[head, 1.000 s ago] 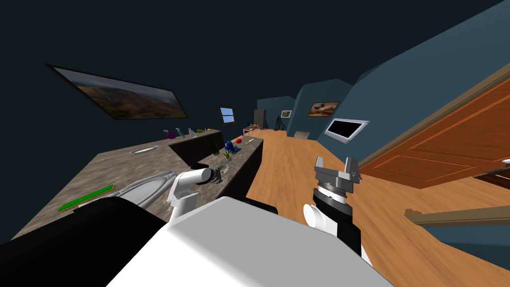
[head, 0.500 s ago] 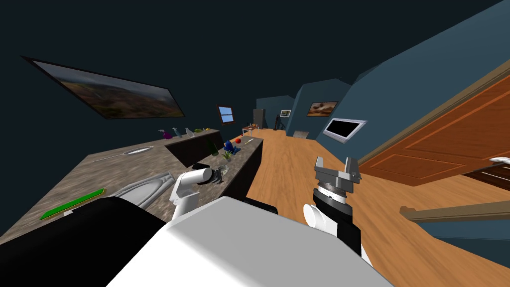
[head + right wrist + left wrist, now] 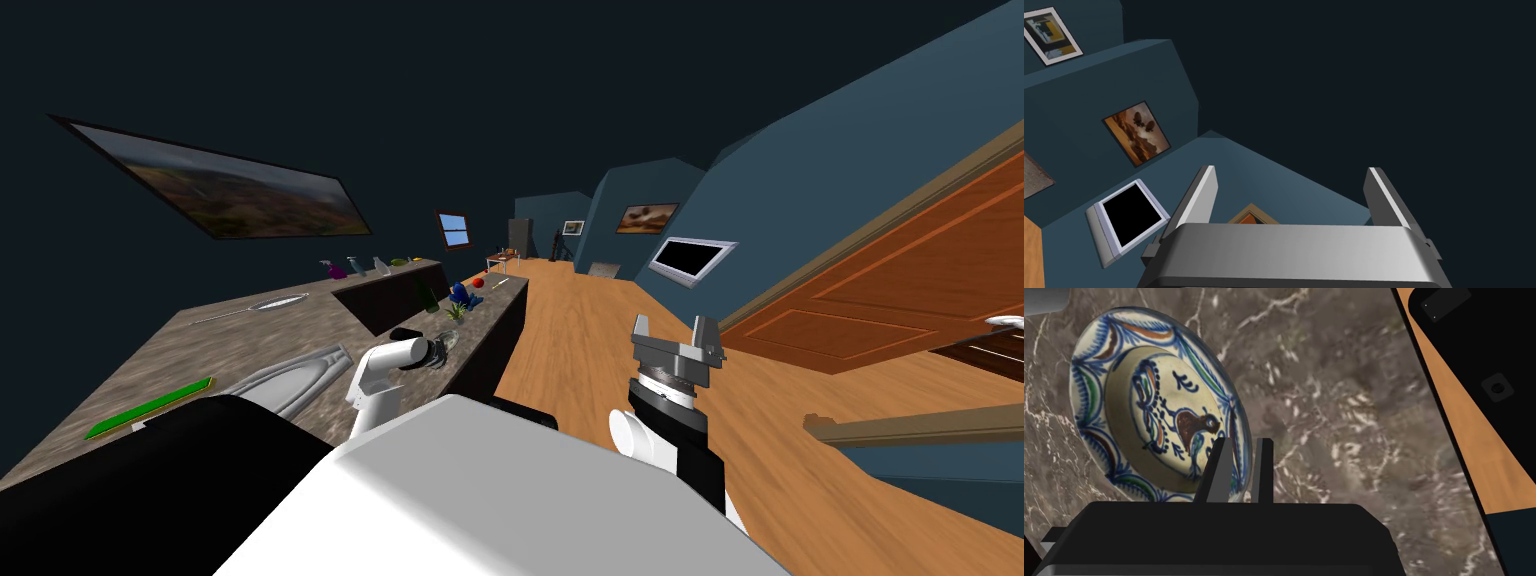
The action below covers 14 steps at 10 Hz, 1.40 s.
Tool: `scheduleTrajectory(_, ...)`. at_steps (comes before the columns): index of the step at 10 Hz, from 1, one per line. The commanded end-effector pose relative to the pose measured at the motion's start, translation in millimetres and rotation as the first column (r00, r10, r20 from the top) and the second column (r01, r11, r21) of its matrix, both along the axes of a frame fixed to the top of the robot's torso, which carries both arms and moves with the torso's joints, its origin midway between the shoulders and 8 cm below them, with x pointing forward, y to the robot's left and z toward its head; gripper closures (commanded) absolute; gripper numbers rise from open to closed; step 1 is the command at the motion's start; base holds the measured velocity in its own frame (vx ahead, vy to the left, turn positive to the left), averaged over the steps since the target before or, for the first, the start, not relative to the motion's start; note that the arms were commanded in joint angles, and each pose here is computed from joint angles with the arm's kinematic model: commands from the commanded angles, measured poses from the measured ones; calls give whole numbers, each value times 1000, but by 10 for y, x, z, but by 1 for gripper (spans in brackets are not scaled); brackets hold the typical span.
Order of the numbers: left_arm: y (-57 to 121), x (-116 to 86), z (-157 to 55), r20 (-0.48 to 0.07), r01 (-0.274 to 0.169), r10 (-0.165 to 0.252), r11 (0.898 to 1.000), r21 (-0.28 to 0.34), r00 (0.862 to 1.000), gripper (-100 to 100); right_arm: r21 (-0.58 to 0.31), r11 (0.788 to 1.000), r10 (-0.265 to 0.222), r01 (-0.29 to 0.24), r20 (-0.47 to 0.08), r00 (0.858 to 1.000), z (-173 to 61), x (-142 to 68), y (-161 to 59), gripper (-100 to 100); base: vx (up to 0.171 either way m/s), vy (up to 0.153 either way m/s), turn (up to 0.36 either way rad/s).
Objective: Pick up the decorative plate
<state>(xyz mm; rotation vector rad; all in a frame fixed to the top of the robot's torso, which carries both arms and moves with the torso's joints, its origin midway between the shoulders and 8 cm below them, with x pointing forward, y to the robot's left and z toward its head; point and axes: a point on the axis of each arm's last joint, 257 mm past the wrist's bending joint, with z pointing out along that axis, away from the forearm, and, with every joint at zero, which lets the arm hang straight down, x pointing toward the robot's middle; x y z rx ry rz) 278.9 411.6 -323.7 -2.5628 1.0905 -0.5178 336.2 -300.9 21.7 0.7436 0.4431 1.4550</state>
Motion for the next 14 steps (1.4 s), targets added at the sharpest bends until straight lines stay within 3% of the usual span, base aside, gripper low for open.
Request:
scheduleTrajectory(1, 0, 0, 0, 0, 0, 0, 1000, 0, 1000, 100, 0, 1000, 0, 0, 0, 1000, 0, 0, 0, 0, 0, 0, 0)
scheduleTrajectory(3, 3, 2, 3, 1, 0, 0, 1000, 1, 1000, 100, 0, 1000, 0, 0, 0, 1000, 0, 0, 0, 0, 0, 0, 0)
scheduleTrajectory(4, 3, 2, 2, 1, 0, 0, 1000, 1, 1000, 0, 0, 1000, 0, 0, 0, 1000, 0, 0, 0, 0, 0, 0, 0)
scheduleTrajectory(5, -15, -51, 75, -2, -2, 2, 1000, 0, 1000, 100, 0, 1000, 0, 0, 0, 1000, 0, 0, 0, 0, 4, 4, -11)
scheduleTrajectory(8, -29, -71, 102, -2, -3, 3, 1000, 0, 1000, 100, 0, 1000, 0, 0, 0, 1000, 0, 0, 0, 0, 4, 5, -4)
scheduleTrajectory(9, -31, -77, 103, -4, -3, 3, 1000, -1, 1000, 0, 0, 1000, 0, 0, 0, 1000, 0, 0, 0, 0, 0, 0, 0)
scheduleTrajectory(10, 92, -26, 165, -1, -16, 16, 1000, 17, 1000, -100, 0, 1000, 0, 0, 0, 1000, 0, 0, 0, 0, 9, -28, 95)
scheduleTrajectory(14, 376, -23, 297, -2, -107, 107, 994, 21, 994, -100, 0, 1000, 0, 0, 0, 1000, 0, 0, 0, 0, 45, -81, 107)
